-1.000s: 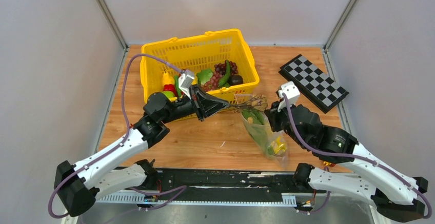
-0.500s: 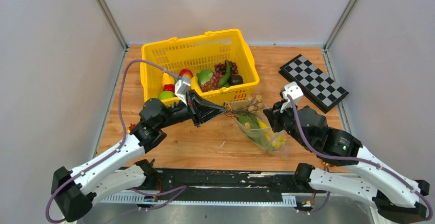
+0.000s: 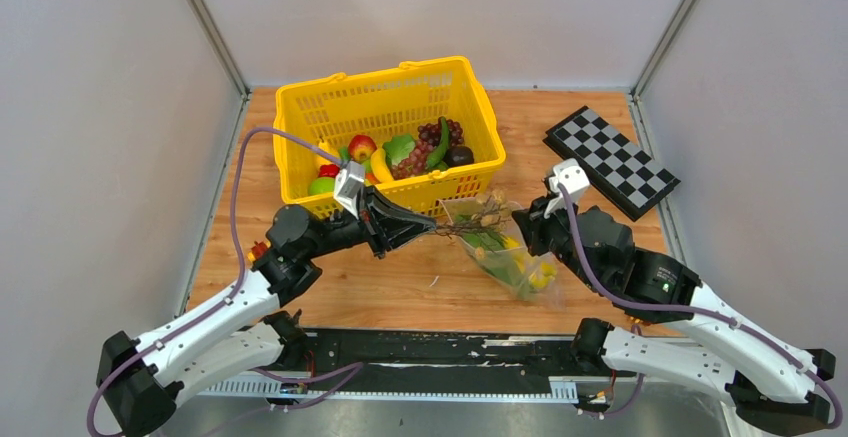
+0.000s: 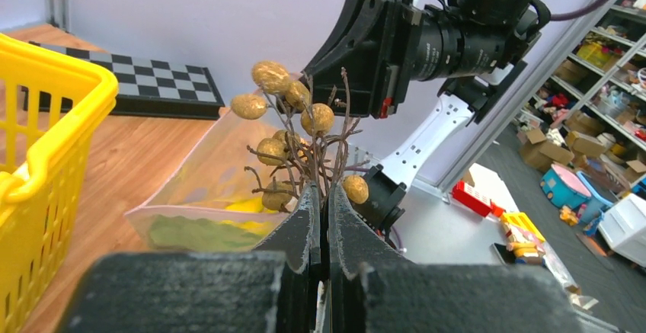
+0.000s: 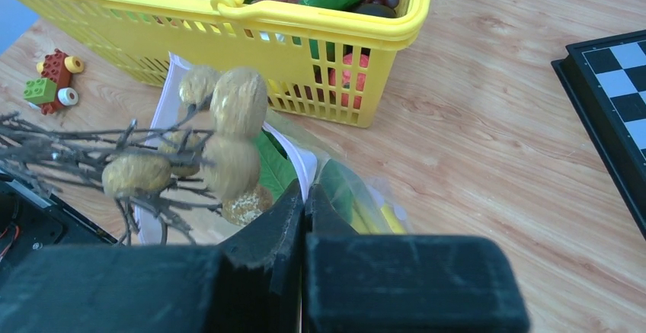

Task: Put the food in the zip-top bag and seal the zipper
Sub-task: Place the fake fruit in the zipper food storage bag.

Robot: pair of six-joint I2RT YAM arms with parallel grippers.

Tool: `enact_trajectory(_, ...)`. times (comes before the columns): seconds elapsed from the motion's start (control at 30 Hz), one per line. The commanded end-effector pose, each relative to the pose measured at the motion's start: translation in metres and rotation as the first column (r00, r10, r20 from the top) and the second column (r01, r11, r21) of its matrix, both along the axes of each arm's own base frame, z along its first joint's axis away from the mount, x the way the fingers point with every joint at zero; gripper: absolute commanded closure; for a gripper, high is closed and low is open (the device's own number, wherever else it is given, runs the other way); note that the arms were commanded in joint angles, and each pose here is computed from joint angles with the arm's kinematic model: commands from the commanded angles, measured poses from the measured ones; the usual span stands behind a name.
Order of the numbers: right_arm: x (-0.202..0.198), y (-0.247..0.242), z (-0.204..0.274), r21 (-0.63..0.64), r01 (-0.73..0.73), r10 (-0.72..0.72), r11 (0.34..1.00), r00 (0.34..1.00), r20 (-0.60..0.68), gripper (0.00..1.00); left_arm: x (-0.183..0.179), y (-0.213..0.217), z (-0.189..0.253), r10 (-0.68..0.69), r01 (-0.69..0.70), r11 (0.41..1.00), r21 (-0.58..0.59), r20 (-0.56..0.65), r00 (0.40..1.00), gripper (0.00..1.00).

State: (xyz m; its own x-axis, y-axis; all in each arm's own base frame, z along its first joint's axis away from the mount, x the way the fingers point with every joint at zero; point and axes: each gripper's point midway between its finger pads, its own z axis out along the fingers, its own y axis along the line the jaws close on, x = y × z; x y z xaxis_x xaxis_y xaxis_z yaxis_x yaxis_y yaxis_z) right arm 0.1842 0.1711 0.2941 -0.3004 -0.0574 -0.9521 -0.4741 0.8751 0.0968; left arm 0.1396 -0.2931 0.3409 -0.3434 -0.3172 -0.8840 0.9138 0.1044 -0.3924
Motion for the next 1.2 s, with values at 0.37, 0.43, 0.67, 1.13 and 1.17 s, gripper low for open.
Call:
enact_trajectory(0.37,0.004,0.008,0.013,0.069,0.002,-0.004,0.998,0.999,0.035,0.99,-0.012,0.002,0.011,-0.008,0.007,1.0,0.01,0.134,0.991,1.0)
enact_trajectory(0.43,0.001,0.013,0.012,0.07,-0.03,0.027,0.997,0.999,0.035,0.99,-0.005,-0.001,0.005,0.011,-0.016,0.999,0.044,0.119,0.993,1.0)
enact_trajectory(0.67,-0.004,0.022,0.008,0.054,-0.1,0.098,0.993,0.994,0.037,1.0,0.012,-0.004,0.003,0.069,-0.081,0.992,0.099,0.122,0.99,1.0)
enact_trajectory(1.13,-0.015,0.037,0.012,0.07,-0.215,0.21,0.974,0.975,0.067,0.99,0.031,-0.015,-0.002,0.082,-0.114,0.965,0.235,0.139,0.987,1.0)
enact_trajectory(1.17,-0.016,0.036,0.015,0.079,-0.215,0.21,0.973,0.975,0.073,0.99,0.03,-0.016,-0.008,0.065,-0.1,0.962,0.253,0.145,0.987,1.0)
